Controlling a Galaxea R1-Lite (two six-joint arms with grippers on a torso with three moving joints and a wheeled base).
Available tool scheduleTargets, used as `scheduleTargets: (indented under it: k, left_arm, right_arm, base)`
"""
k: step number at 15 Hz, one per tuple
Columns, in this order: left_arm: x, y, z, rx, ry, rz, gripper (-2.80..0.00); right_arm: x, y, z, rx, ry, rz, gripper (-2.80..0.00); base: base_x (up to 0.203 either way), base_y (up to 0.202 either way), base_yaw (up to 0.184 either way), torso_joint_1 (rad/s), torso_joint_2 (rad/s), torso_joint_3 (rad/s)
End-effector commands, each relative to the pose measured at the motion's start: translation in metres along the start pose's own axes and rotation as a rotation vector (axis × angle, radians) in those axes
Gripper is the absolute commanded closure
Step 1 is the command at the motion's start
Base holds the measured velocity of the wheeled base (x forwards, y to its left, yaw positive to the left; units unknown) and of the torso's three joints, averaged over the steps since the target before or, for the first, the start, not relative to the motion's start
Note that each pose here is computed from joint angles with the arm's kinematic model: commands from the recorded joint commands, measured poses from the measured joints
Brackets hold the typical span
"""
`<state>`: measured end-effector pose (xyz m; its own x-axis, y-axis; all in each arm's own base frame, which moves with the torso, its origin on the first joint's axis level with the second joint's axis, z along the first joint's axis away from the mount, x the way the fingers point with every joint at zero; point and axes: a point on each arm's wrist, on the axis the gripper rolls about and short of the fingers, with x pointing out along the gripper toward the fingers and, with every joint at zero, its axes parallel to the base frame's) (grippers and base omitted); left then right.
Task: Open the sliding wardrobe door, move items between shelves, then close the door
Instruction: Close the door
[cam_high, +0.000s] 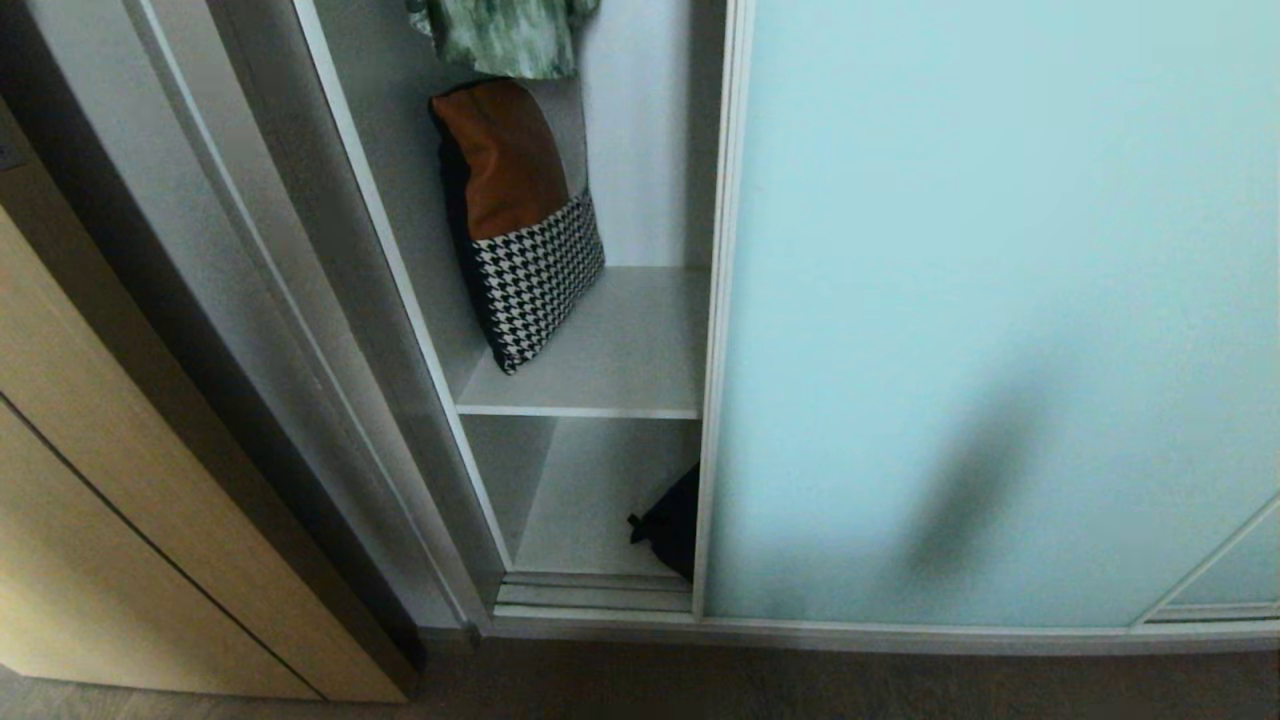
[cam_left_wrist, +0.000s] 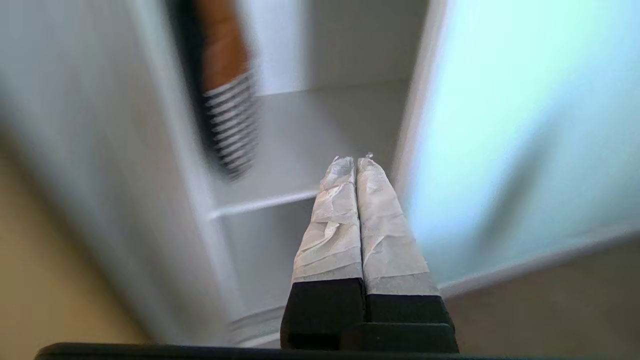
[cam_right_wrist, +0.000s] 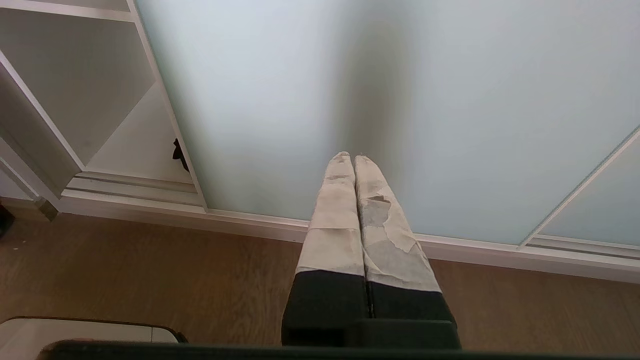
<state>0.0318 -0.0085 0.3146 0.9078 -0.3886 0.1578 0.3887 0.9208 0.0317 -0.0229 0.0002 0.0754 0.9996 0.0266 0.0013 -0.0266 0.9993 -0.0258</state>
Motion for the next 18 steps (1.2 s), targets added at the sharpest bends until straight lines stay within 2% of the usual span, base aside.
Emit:
scheduleTargets:
  k: [1,3,4,6,8,11,15,18]
  left_arm:
    - [0.091,0.035,0.006,-0.092,0.124,-0.101,0.0]
    - [0.142,0.041,0.011,-0.125,0.12,-0.21,0.0]
    - [0.166,0.037,0.013,-0.137,0.114,-0.282,0.0]
    - [0.203,0.011,0.02,-0.159,0.092,-0.442,0.0]
    - [0.23,-0.014,0.016,-0.188,0.102,-0.546,0.0]
    - [0.256,-0.041,0.005,-0.21,0.127,-0.579,0.0]
    - [0.266,-0.065,0.001,-0.343,0.152,-0.638,0.0]
    - [0.277,-0.079,-0.01,-0.364,0.166,-0.669,0.0]
  right_arm:
    - [0.0,0.0,0.0,0.0,-0.002,0.001,0.0]
    - [0.0,0.0,0.0,0.0,-0.002,0.001,0.0]
    - [0.0,0.0,0.0,0.0,-0.002,0.001,0.0]
    - [0.0,0.0,0.0,0.0,-0.002,0.001,0.0]
    - [0.0,0.0,0.0,0.0,-0.002,0.001,0.0]
    - [0.0,0.0,0.0,0.0,-0.002,0.001,0.0]
    - [0.0,0.0,0.0,0.0,-0.002,0.001,0.0]
    - [0.0,0.0,0.0,0.0,-0.002,0.001,0.0]
  base:
    - [0.0,0.0,0.0,0.0,0.0,0.0]
    - [0.0,0.0,0.0,0.0,0.0,0.0]
    - [0.0,0.0,0.0,0.0,0.0,0.0]
    - [0.0,0.0,0.0,0.0,0.0,0.0]
    - [0.0,0.0,0.0,0.0,0.0,0.0]
    - [0.0,0.0,0.0,0.0,0.0,0.0]
    - [0.0,0.0,0.0,0.0,0.0,0.0]
    - [0.0,0.0,0.0,0.0,0.0,0.0]
